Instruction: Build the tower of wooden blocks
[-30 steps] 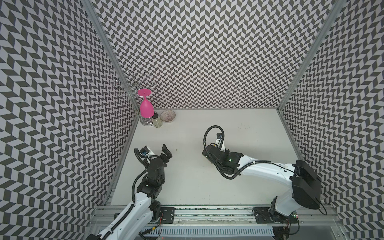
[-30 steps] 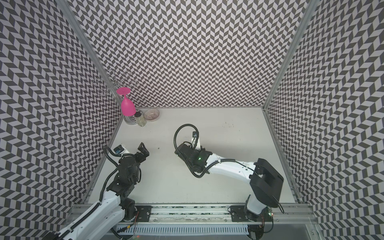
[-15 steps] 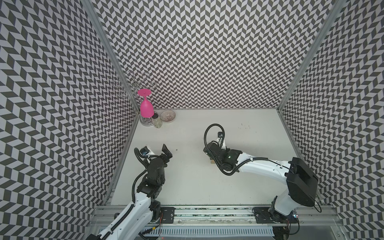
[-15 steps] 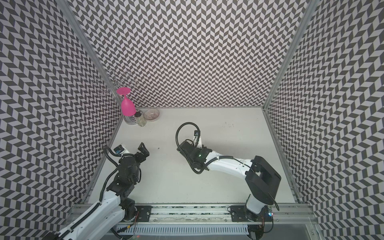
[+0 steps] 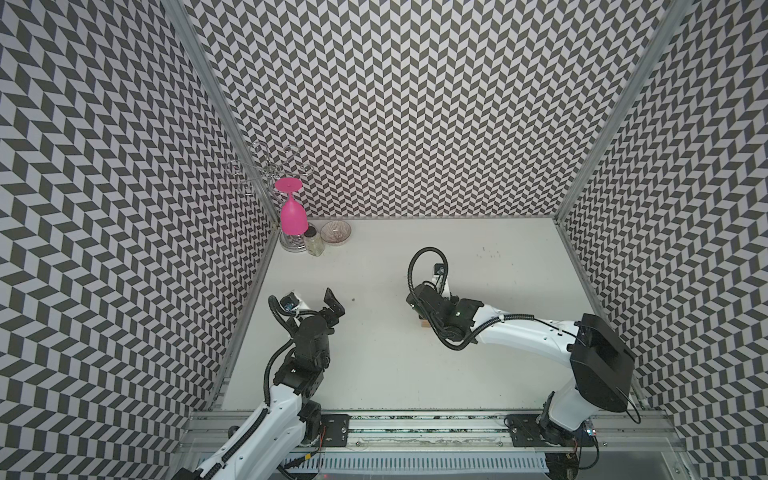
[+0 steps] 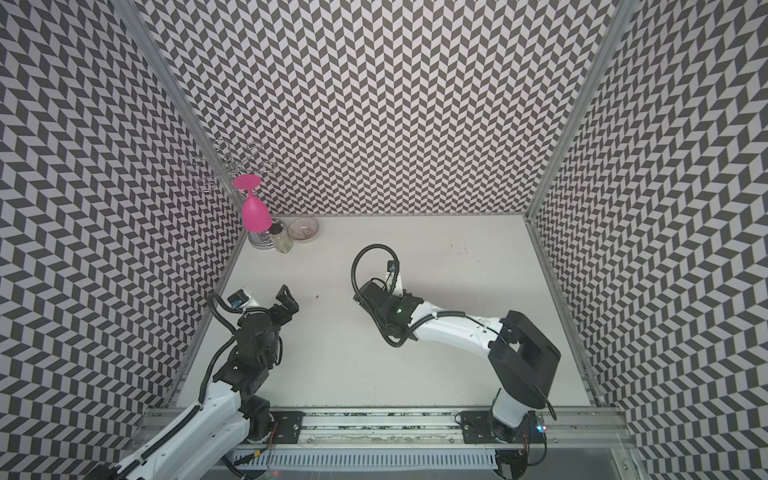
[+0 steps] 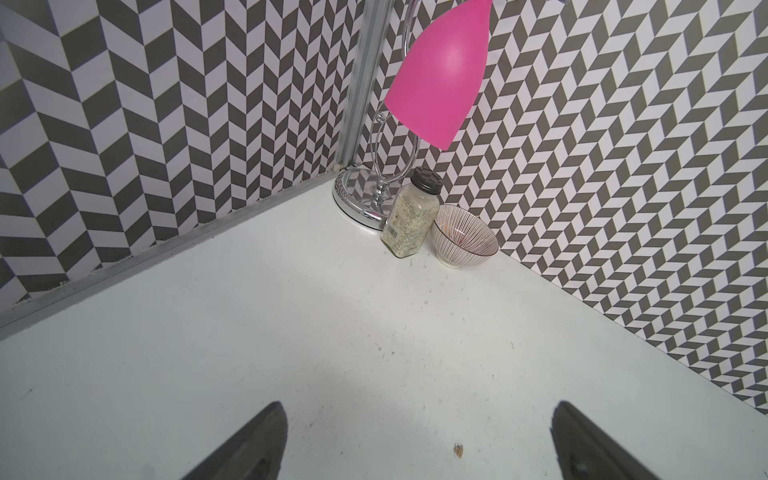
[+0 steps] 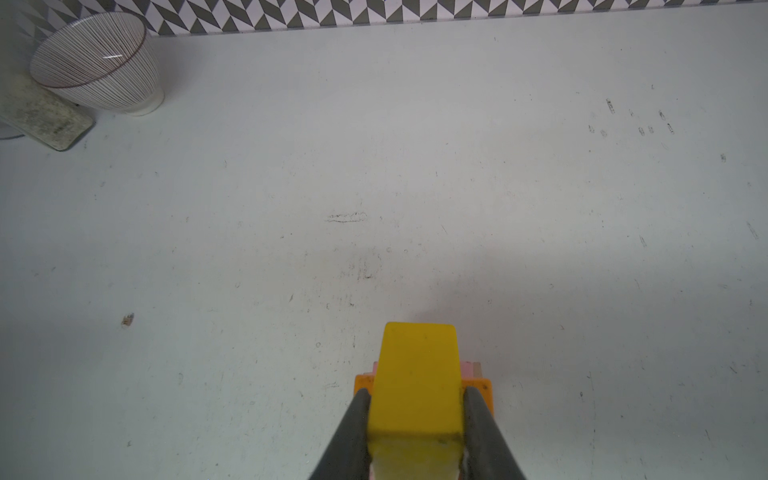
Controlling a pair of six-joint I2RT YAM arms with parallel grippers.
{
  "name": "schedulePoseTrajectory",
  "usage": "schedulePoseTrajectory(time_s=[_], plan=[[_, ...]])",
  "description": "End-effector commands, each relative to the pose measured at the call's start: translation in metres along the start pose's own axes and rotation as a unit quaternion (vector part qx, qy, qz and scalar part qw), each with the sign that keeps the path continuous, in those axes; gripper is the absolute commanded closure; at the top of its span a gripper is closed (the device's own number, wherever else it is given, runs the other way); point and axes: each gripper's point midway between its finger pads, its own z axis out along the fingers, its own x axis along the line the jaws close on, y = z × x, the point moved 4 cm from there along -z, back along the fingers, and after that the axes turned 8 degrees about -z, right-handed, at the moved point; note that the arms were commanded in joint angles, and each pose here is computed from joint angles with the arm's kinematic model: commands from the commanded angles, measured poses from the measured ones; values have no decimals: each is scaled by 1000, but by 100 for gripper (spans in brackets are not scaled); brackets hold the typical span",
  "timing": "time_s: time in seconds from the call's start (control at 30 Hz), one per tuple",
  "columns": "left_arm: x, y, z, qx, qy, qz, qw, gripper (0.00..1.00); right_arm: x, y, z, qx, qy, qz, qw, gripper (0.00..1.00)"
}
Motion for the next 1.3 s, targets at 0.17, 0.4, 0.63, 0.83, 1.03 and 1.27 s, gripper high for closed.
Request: schedulePoseTrajectory(time_s=[0.17, 0.4, 0.63, 0.83, 1.03, 1.27], plan=[[0, 1, -1, -5, -5, -5, 1000, 1, 0, 6, 3, -12, 1, 13, 1000, 76], [0, 1, -1, -6, -5, -6, 1000, 1, -2, 7, 1, -14, 4, 16, 1000, 57], [0, 1, -1, -5, -6, -6, 1000, 1, -2, 8, 1, -14, 5, 15, 1000, 43], [0, 1, -1, -5, -6, -6, 1000, 0, -2, 16, -7, -14, 9, 17, 1000, 41], [2, 1, 1, -8, 3, -6, 1000, 0, -7, 33, -31, -15, 28, 29, 999, 31], [-2, 15, -2, -15, 16, -29, 999, 0, -52, 60, -88, -86, 59, 89, 991, 10]])
